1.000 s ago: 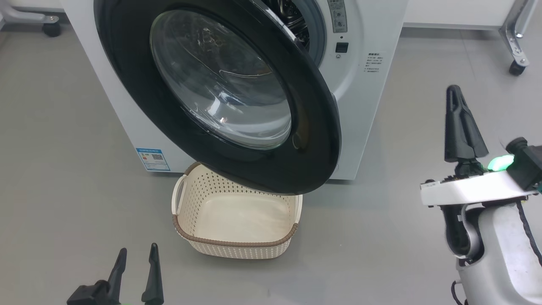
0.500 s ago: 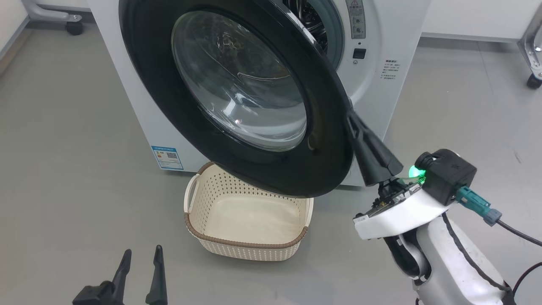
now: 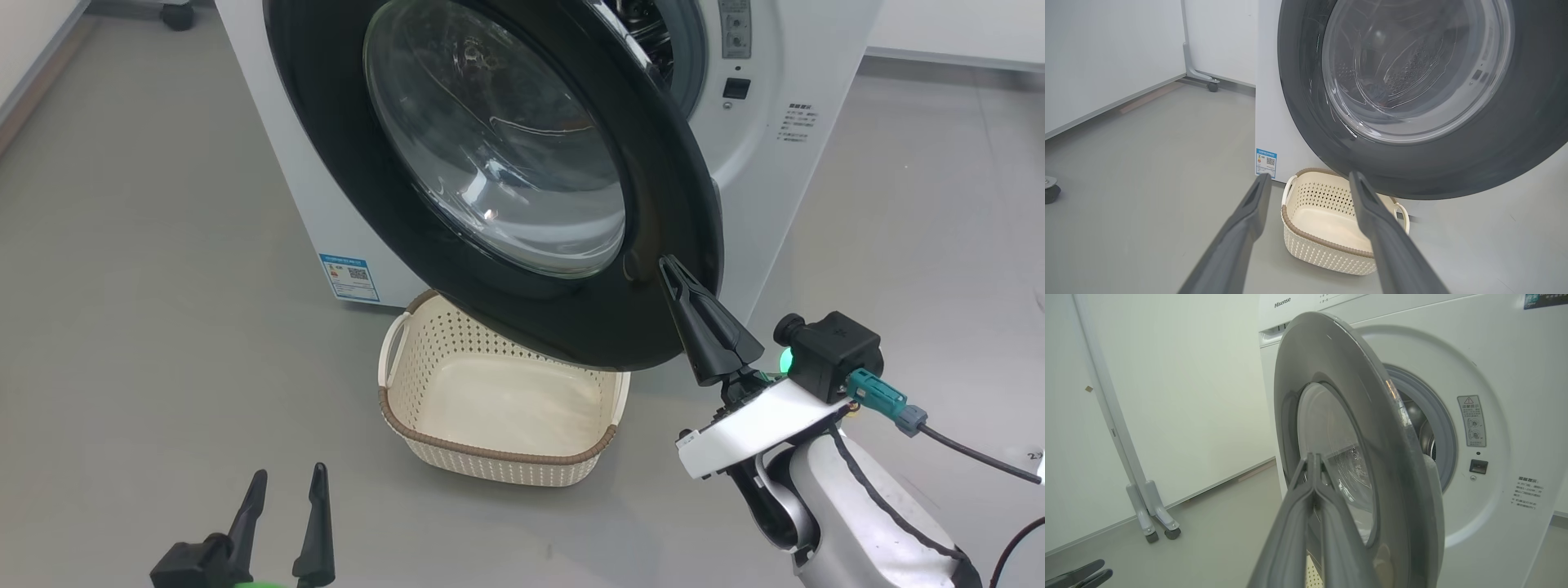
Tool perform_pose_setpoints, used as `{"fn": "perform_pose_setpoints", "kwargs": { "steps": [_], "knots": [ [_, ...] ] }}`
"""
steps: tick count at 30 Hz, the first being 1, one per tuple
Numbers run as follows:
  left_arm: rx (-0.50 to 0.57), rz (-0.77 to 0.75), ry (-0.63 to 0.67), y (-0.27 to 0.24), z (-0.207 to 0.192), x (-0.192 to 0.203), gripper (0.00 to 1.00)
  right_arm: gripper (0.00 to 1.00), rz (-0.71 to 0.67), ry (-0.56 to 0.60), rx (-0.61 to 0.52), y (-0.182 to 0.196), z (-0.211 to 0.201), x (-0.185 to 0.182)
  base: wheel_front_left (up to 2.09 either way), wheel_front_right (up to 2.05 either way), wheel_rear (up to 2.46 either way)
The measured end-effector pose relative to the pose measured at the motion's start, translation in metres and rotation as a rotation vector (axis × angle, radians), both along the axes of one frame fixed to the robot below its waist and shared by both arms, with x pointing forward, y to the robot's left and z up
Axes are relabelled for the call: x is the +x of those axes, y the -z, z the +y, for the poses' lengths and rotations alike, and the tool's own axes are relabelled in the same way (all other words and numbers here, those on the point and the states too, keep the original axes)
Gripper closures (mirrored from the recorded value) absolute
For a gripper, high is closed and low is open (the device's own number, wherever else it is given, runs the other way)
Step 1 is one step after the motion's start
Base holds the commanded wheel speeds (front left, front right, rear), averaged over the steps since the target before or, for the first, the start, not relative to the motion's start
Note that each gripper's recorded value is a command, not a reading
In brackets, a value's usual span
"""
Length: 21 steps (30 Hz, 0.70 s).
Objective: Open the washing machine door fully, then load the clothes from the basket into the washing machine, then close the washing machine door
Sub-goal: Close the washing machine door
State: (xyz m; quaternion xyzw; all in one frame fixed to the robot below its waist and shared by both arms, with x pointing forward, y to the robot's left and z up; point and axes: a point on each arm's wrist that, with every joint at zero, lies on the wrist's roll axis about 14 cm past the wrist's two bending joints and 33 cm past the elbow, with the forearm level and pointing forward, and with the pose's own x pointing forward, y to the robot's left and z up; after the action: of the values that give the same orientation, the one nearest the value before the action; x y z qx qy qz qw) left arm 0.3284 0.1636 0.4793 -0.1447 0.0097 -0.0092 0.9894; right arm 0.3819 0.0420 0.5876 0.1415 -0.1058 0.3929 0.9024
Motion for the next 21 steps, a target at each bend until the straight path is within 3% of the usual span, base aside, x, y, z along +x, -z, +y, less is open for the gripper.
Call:
{"fn": "perform_pose_setpoints", "kwargs": {
  "steps": [21],
  "knots": [
    [0.001, 0.022, -0.074, 0.004, 0.021, 0.004, 0.00, 1.00, 0.050, -0.046, -0.026, 0.025, 0.018, 0.033, 0.00, 0.00, 0.00]
  ]
}}
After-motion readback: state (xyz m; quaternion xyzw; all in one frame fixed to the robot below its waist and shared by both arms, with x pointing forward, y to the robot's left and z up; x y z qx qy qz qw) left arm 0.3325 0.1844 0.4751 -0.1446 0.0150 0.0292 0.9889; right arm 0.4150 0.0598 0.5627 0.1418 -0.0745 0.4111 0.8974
